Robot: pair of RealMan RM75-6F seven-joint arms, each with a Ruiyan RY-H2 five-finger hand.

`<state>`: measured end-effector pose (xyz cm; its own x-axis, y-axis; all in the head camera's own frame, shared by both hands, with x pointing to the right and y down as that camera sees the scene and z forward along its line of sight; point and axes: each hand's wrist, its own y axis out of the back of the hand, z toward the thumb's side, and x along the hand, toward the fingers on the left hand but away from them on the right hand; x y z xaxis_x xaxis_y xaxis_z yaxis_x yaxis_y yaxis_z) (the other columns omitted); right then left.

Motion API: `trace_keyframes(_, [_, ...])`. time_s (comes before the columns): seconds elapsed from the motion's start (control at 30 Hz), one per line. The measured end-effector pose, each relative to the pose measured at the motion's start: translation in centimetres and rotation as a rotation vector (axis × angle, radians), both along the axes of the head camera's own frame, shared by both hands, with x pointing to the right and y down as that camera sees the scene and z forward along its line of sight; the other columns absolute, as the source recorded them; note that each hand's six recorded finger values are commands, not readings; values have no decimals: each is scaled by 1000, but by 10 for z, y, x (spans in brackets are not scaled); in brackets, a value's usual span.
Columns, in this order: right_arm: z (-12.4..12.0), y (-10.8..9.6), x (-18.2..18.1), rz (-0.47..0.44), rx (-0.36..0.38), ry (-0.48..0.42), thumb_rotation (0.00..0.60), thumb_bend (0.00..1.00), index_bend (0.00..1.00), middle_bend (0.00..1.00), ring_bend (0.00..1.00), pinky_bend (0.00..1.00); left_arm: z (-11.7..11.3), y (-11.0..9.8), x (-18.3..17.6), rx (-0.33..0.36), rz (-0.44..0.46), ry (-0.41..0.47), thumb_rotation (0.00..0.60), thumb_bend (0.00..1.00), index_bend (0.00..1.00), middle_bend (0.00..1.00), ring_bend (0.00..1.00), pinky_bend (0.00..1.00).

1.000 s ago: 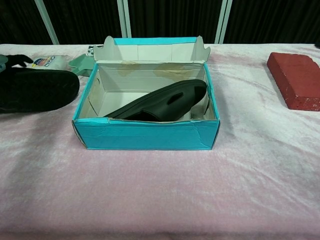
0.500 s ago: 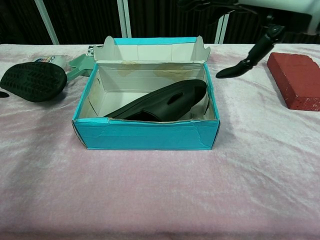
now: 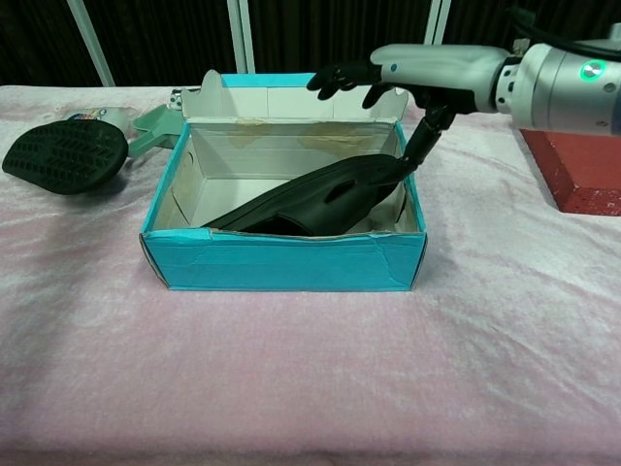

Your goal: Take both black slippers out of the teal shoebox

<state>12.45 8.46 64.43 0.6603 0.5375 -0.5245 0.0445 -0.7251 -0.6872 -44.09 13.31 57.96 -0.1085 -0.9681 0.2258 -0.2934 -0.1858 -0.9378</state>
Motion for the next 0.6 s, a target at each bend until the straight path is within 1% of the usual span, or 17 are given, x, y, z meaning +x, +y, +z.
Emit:
trace_keyframes(0.07, [8, 1, -4, -9, -11, 15, 600, 123, 23, 106, 0, 152, 1, 0, -1, -11, -1, 1, 600, 0, 31, 158, 6, 128])
trace_keyframes(0.13, [14, 1, -5, -18, -6, 36, 600, 130, 35, 114, 0, 156, 5, 0, -2, -30, -5, 3, 600, 0, 31, 156, 6, 128])
trace_keyframes(0.23, [22, 4, -4, -41, -8, 74, 600, 157, 38, 115, 0, 156, 10, 0, -6, -49, -16, 6, 600, 0, 31, 154, 6, 128])
trace_keyframes(0.37, [29, 8, -1, -57, -19, 111, 600, 157, 39, 115, 0, 156, 15, 0, -9, -66, -28, 19, 600, 0, 31, 151, 6, 129])
trace_keyframes(0.5, [35, 11, -1, -62, -33, 127, 600, 158, 50, 117, 0, 156, 18, -1, -12, -69, -36, 27, 600, 0, 31, 150, 6, 143])
trace_keyframes(0.6, [40, 15, -2, -73, -41, 138, 600, 157, 80, 135, 11, 157, 18, -2, -14, -67, -43, 32, 600, 0, 32, 150, 6, 149])
